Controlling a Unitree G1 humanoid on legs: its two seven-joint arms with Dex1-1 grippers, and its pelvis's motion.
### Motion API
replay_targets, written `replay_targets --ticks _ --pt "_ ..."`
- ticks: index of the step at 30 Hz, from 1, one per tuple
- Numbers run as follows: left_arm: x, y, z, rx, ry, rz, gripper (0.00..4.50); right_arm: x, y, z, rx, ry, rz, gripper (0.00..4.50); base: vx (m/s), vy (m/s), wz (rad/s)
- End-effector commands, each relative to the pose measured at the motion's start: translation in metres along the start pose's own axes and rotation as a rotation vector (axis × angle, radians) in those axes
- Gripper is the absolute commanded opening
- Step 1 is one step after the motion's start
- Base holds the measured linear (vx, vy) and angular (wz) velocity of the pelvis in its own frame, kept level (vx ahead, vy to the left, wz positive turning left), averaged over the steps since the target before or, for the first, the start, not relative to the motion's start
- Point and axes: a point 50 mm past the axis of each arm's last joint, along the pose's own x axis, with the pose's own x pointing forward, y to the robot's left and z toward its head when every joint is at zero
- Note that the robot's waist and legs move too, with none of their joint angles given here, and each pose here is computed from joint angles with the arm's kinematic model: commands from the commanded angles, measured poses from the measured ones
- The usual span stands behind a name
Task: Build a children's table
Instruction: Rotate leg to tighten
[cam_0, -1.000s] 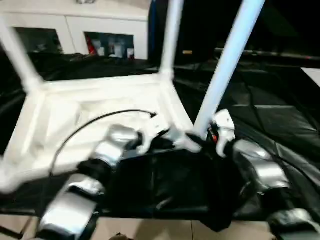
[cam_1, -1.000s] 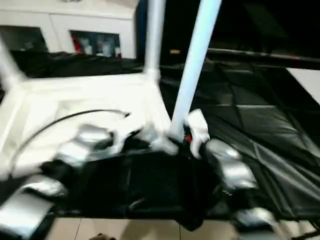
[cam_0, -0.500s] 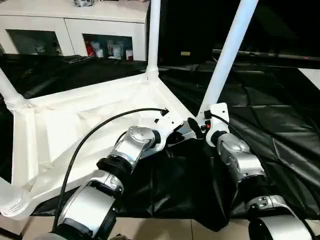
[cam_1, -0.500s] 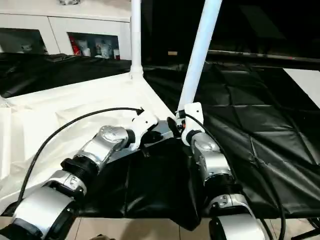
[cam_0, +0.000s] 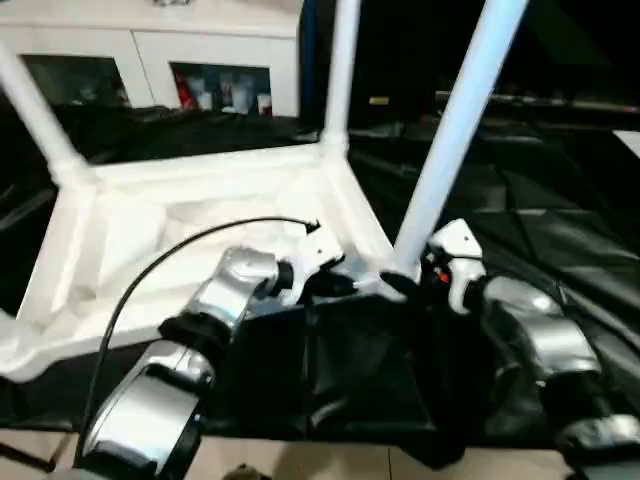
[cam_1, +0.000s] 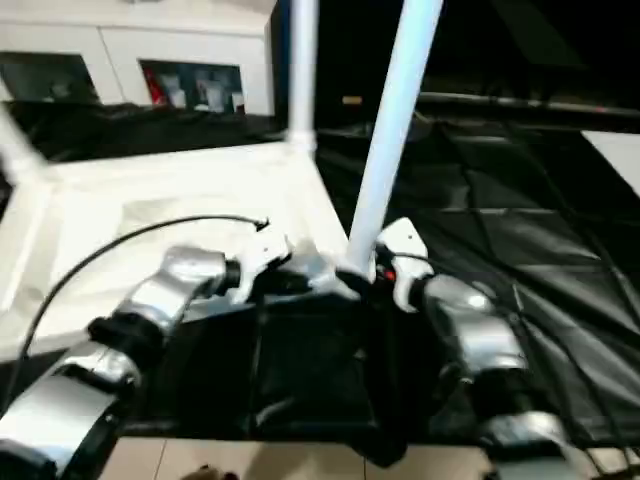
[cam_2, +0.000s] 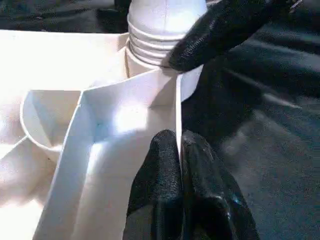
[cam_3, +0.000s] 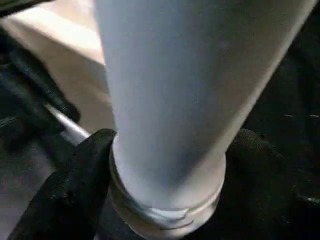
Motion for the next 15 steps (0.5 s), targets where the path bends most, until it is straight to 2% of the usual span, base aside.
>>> replay_targets --ticks 1,8,10,15 --pt "0.0041 -0.0068 0.0096 -0.007 -0.118 -0.079 0.00 -0.0036 0.0014 0.0029 -0.004 -0.004 0.036 3.74 0.000 0.000 0.00" --pt "0.0016 -0.0074 0.0069 -0.018 -0.121 -0.095 0.00 -0.0033 0.0080 -0.0008 0.001 0.026 0.094 3.60 0.000 0.000 0.00" --pt "0.0010 -0.0079 0.0068 -0.019 -0.122 -0.099 0.00 -0.0032 0.0088 -0.0012 0.005 0.027 0.103 3.26 0.000 0.000 0.00" --pt "-0.0001 -0.0090 0.0057 -0.020 -0.117 -0.109 0.00 -0.0018 0.0103 -0.0022 0.010 0.029 0.111 2.98 0.000 0.000 0.00"
